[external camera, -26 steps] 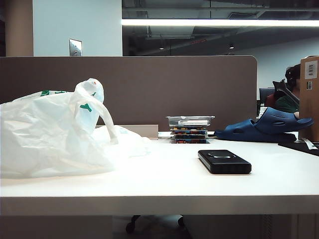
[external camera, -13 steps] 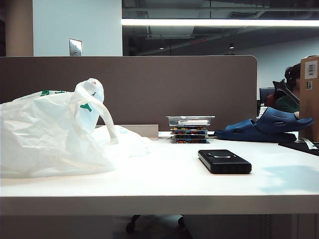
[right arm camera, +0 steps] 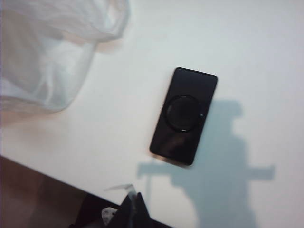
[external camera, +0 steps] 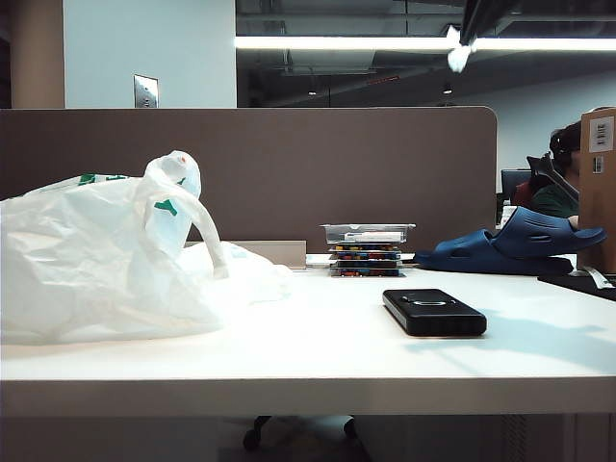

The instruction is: Put the power bank into the bag.

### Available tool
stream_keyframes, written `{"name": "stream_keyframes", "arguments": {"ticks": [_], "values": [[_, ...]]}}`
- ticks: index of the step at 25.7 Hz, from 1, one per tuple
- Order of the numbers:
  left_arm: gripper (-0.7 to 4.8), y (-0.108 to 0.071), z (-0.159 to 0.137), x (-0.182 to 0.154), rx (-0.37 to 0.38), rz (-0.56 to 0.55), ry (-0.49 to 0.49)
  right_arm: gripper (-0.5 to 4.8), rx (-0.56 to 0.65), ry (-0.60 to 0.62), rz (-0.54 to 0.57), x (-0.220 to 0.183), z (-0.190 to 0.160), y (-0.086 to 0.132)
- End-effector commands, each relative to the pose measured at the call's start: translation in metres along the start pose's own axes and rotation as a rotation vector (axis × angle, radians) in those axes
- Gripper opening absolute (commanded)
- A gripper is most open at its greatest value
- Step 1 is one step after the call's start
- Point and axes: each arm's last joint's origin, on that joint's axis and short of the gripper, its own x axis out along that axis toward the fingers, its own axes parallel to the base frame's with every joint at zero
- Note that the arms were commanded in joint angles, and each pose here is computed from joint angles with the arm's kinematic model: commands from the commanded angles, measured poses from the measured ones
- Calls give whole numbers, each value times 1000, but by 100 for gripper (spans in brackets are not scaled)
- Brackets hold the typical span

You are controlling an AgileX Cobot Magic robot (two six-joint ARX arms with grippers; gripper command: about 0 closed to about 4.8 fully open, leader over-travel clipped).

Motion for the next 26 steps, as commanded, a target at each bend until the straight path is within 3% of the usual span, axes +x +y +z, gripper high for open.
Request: {"name": "stream_keyframes", "arguments": {"ticks": [1, 16, 20, 22, 26], "values": [[-5, 0, 2, 0, 3, -5, -7, -9, -5, -34, -24, 9, 7, 0], [-5, 0, 0, 0, -8, -4, 8, 6, 115, 76, -112, 76, 18, -6], [-5, 0, 0, 0, -8, -4, 7, 56, 130, 120, -118, 94, 17, -4], [-5, 0, 0, 0, -8, -4, 7, 131, 143, 152, -123, 107, 16, -2], [-5, 0, 0, 0, -8, -4, 7, 216, 179, 173, -137, 117, 15, -3]]}}
